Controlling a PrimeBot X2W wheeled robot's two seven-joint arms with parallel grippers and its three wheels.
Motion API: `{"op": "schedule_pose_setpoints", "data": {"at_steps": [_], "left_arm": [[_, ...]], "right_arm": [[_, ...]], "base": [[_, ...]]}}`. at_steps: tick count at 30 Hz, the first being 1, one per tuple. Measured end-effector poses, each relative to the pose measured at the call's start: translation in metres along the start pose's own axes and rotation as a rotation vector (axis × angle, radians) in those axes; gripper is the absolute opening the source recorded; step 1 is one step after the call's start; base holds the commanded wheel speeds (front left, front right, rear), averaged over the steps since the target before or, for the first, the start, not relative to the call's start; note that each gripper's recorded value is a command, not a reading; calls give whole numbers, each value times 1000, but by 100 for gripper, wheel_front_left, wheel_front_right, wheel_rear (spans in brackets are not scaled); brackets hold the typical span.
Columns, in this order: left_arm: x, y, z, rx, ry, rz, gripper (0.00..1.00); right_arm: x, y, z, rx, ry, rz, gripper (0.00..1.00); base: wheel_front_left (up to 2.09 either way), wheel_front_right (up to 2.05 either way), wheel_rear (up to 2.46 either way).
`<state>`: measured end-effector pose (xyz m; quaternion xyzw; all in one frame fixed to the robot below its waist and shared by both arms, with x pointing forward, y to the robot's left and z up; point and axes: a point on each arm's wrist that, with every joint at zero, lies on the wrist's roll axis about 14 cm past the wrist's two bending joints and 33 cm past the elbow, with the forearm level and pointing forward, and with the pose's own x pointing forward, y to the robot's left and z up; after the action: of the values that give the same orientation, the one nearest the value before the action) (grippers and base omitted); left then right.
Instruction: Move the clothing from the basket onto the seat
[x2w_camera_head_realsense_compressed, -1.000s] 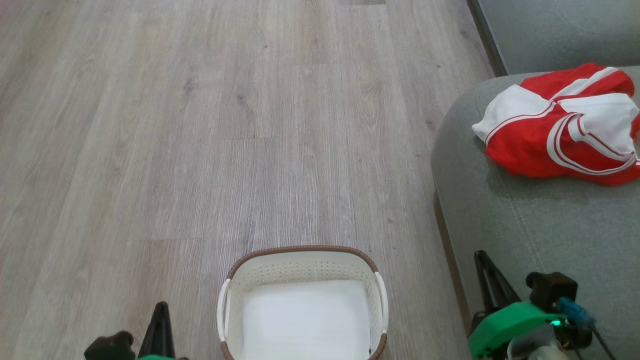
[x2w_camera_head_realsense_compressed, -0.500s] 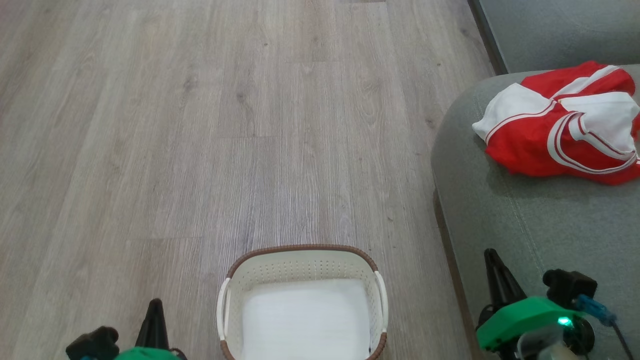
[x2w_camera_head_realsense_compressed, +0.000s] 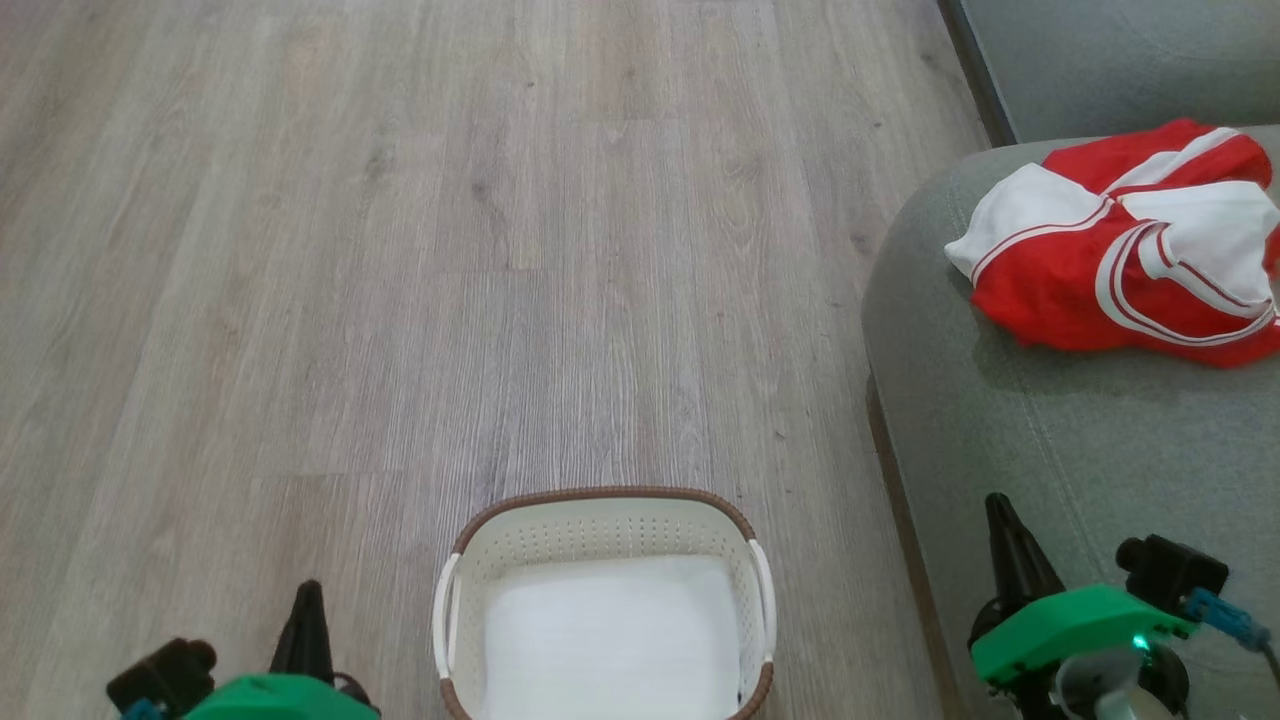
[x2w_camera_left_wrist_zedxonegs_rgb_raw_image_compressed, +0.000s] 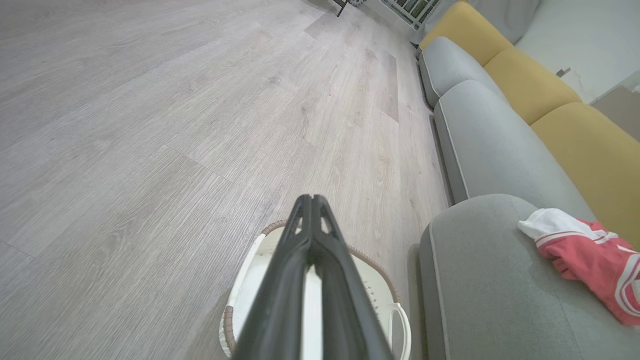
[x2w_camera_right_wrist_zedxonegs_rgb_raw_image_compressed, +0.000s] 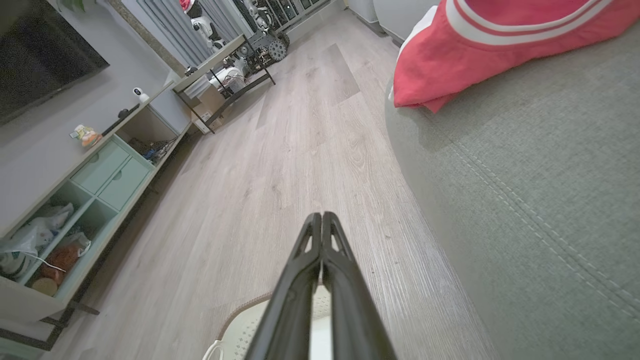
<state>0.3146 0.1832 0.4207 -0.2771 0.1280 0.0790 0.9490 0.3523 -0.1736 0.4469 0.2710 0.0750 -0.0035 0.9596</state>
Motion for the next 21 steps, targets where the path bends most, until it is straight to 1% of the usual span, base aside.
{"op": "schedule_pose_setpoints", "data": {"at_steps": [21], "left_arm": [[11,-3,8,-243,21,-11,0]], "right_arm": [[6,-6,12,247,-22,-32,0]], "base": [[0,0,0]]}}
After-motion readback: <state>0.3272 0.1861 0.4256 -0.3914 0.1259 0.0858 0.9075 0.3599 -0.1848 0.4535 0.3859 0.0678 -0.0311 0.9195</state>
